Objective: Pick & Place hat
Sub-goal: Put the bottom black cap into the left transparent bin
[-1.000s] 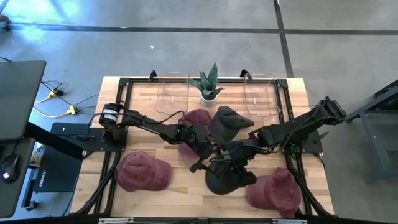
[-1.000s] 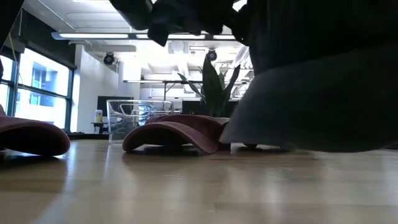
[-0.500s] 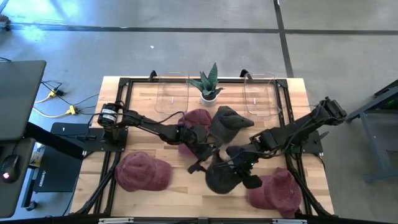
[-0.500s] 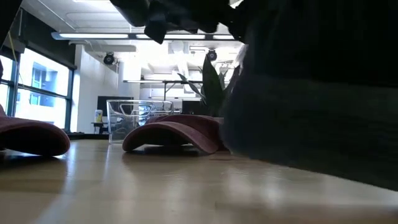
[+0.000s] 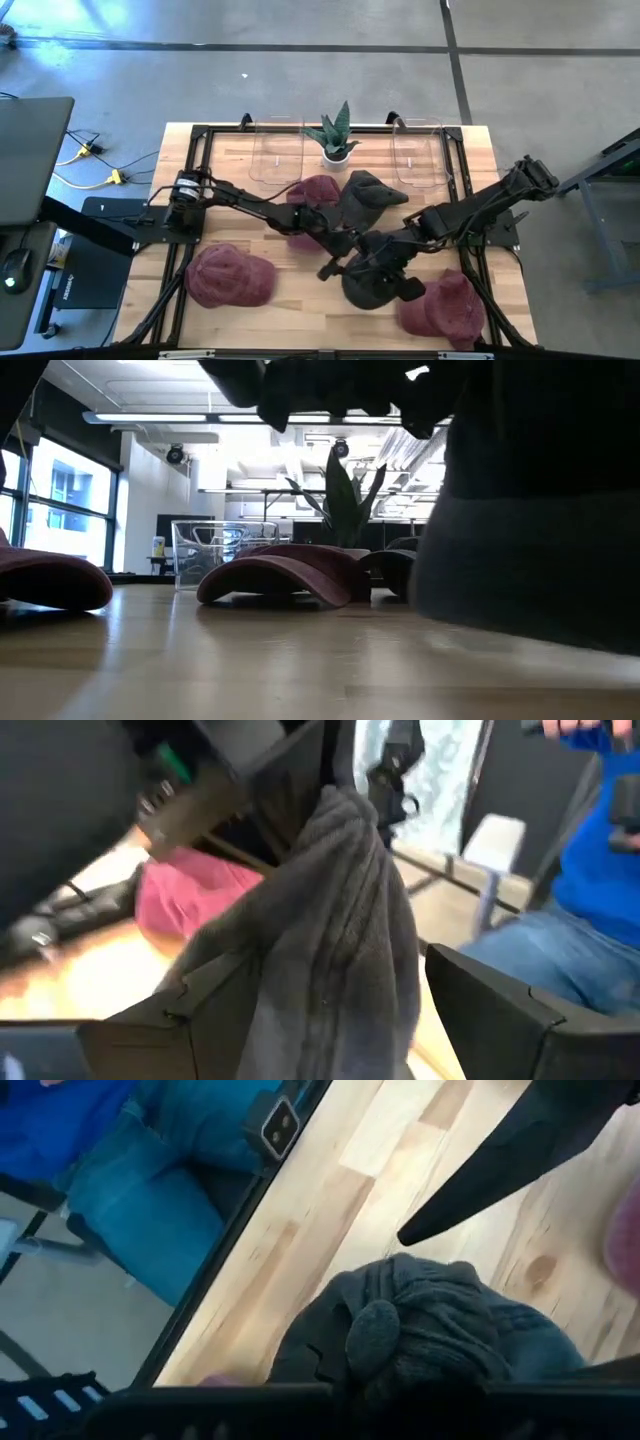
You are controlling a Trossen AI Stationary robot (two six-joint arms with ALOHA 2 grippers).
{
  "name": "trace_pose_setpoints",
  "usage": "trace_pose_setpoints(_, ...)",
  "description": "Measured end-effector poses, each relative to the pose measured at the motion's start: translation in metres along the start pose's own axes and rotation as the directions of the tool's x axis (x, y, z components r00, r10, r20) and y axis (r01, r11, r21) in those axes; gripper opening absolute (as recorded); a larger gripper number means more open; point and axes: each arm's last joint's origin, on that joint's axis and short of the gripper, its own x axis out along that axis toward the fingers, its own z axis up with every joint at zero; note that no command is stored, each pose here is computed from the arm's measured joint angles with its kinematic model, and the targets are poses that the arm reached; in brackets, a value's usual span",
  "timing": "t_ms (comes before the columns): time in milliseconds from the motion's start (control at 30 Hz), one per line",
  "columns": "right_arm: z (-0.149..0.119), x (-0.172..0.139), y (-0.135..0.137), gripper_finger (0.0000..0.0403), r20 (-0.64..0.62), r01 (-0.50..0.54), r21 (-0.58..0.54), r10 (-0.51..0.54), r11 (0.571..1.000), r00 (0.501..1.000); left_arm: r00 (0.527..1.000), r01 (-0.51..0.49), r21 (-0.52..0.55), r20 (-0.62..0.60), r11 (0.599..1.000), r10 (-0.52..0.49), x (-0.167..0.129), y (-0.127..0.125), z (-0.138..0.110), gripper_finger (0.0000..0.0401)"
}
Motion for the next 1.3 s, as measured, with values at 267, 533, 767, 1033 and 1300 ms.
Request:
trace_pose_setpoints(267,0.002,0.001,0.004,0.0005,0.014,-0.022,-0.048,0.023,0.999,1.0,0.982,0.185,0.008,0.017,0.983,-0.186,0.009,0.002,0.0,0.028)
trace_pose_setpoints(533,-0.005,0.006,0.02,0.0005,-0.048,0.003,0.016,-0.003,1.0,0.999,0.957,0.289,0.028,0.024,0.957,-0.29,0.009,-0.002,-0.001,0.0252)
trace_pose_setpoints(767,-0.013,0.008,0.031,0.0012,-0.113,0.102,0.066,-0.094,0.993,0.989,0.972,0.232,0.018,0.015,0.972,-0.233,0.01,-0.001,-0.001,0.016)
trace_pose_setpoints(1033,-0.014,0.009,0.035,0.0005,-0.11,0.12,0.033,-0.116,0.992,0.987,0.988,0.016,-0.035,-0.151,0.999,-0.022,0.001,0.007,-0.009,0.0091)
trace_pose_setpoints(1300,-0.011,0.023,0.013,0.0004,-0.13,0.121,-0.077,-0.13,0.99,0.983,0.838,-0.183,-0.041,-0.529,0.982,0.133,-0.051,-0.005,0.007,0.0073)
